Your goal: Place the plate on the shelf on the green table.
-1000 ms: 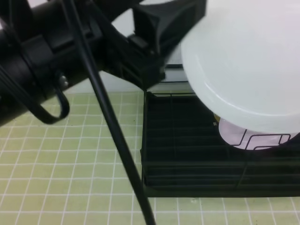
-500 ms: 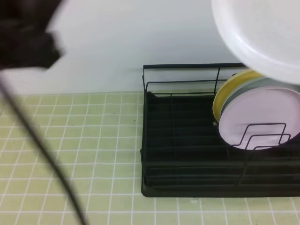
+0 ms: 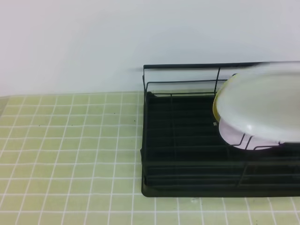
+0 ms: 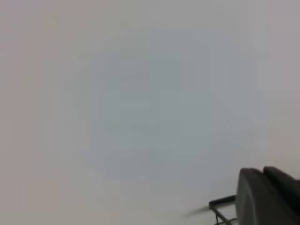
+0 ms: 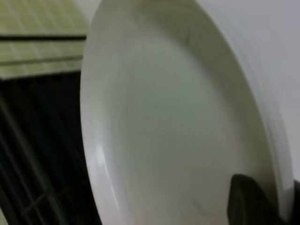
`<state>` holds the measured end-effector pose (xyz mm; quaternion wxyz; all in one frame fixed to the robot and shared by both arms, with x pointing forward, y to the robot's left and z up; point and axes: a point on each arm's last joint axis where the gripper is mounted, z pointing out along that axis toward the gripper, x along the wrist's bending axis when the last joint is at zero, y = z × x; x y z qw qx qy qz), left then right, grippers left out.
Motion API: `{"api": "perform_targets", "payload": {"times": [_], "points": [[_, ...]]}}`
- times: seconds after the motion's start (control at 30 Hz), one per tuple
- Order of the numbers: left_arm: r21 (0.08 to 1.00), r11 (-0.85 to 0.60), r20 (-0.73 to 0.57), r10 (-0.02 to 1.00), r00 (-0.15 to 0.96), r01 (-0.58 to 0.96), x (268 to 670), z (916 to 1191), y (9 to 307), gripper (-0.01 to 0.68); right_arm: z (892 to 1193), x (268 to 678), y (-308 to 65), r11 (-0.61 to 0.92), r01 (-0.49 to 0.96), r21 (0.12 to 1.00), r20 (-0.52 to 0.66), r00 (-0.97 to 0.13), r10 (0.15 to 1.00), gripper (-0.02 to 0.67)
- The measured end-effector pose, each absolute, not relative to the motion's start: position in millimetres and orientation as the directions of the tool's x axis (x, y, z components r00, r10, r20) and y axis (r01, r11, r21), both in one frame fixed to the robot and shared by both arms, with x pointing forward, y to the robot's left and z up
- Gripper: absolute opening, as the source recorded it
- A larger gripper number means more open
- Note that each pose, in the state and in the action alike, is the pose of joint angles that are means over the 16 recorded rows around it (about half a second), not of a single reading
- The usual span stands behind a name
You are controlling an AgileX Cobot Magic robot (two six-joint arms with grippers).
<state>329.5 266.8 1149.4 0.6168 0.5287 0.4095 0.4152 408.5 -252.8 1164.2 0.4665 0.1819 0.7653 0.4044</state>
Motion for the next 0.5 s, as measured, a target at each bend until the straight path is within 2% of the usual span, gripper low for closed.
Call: {"api": "perform_targets", "payload": {"times": [0.23, 0.5], "points": [[0.997, 0.061, -0.044, 0.953, 0.299, -0.047, 323.4, 1117.3, 274.5, 0.0, 1150.0, 450.9, -255.7, 0.773, -0.027, 0.634, -0.641, -0.577, 0.506, 0.078], [0.998, 0.056, -0.052, 0.957, 0.286, -0.008, 323.9, 1100.2, 275.4, 0.0, 1133.5, 497.9, -259.4, 0.868, 0.003, 0.496, -0.676, -0.626, 0.389, 0.077]]}}
